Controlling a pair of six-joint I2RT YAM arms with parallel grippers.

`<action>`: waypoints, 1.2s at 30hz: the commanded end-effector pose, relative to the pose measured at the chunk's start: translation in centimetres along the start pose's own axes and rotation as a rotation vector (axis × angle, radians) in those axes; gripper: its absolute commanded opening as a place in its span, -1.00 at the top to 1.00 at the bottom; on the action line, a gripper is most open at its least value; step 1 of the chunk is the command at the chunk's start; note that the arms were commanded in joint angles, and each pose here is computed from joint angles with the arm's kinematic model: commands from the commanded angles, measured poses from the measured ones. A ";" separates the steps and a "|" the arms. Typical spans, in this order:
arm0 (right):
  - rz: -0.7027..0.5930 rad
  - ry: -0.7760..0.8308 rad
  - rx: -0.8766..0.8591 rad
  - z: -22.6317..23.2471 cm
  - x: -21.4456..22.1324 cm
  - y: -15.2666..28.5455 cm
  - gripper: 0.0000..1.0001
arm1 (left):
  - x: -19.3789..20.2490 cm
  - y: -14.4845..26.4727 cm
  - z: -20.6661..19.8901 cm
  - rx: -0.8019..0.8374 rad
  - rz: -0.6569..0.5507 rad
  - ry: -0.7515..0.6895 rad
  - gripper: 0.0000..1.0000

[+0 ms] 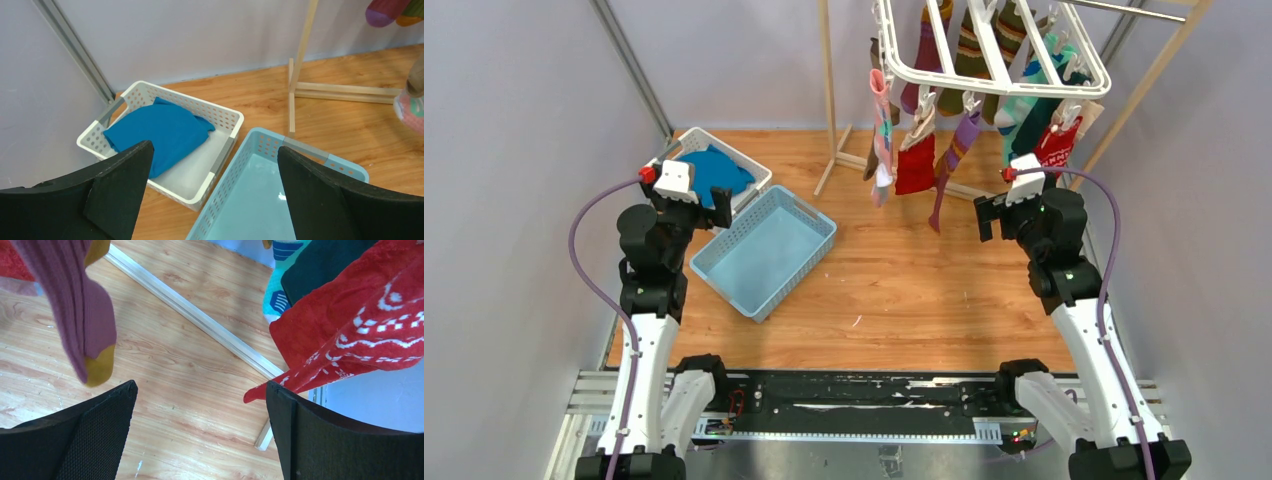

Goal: Remove the socks clipped to the hanger
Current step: Adjust the clothesline at the center of the board.

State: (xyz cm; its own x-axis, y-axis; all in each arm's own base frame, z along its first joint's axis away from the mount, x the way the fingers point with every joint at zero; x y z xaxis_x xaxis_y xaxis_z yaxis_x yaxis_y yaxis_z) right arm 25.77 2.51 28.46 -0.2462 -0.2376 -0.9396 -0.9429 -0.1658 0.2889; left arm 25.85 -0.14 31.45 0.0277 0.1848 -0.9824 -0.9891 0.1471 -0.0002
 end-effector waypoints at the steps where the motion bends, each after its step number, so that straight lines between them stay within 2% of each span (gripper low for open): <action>1: -0.009 -0.004 -0.025 0.1 0.1 0.2 -0.98 | -0.3 0.0 -0.2 0.014 -0.021 -0.016 -1.00; 9: 0.004 0.040 -0.147 1.2 -0.4 1.0 -0.99 | -0.4 0.0 -0.2 0.021 -0.024 -0.016 -1.00; 13: 0.063 0.133 -0.234 1.7 0.1 3.2 -0.99 | -0.3 0.0 -0.3 0.027 -0.023 -0.019 -1.00; 19: 0.164 0.234 -0.230 1.4 1.7 6.7 -0.99 | 0.5 -0.4 -0.6 0.049 -0.005 -0.017 -1.00; 22: 0.157 0.218 -0.104 0.1 1.4 8.5 -0.99 | 0.6 -0.5 -0.7 0.057 -0.005 -0.016 -1.00; 26: 0.174 0.156 0.239 -4.1 0.9 9.5 -1.00 | 0.5 -0.5 -0.7 0.062 -0.008 -0.015 -1.00; 28: 0.189 0.127 0.340 -5.6 0.9 9.3 -1.00 | 0.5 -0.5 -0.8 0.065 -0.009 -0.013 -1.00; 36: 0.176 -0.048 0.443 -10.1 -1.6 7.8 -1.00 | 0.6 -0.4 -1.0 0.082 -0.012 -0.007 -1.00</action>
State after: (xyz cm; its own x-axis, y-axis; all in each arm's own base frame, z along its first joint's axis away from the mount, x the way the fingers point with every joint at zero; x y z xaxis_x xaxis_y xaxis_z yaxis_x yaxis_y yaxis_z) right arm 20.37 -5.85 31.07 -0.4745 -0.2817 -0.8340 -0.8777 0.2232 0.4240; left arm 26.18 -0.72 30.45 0.0109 0.1866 -0.9824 -0.9788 0.2027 0.0276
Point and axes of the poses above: each gripper's point midway between its finger pads, its own y axis back along the fingers, its own z axis along the line the jaws close on, x = y × z, the point moved 6 cm from there along y, back along the fingers, and after that the axes turned 5 degrees about -y, right-handed, at the moved point
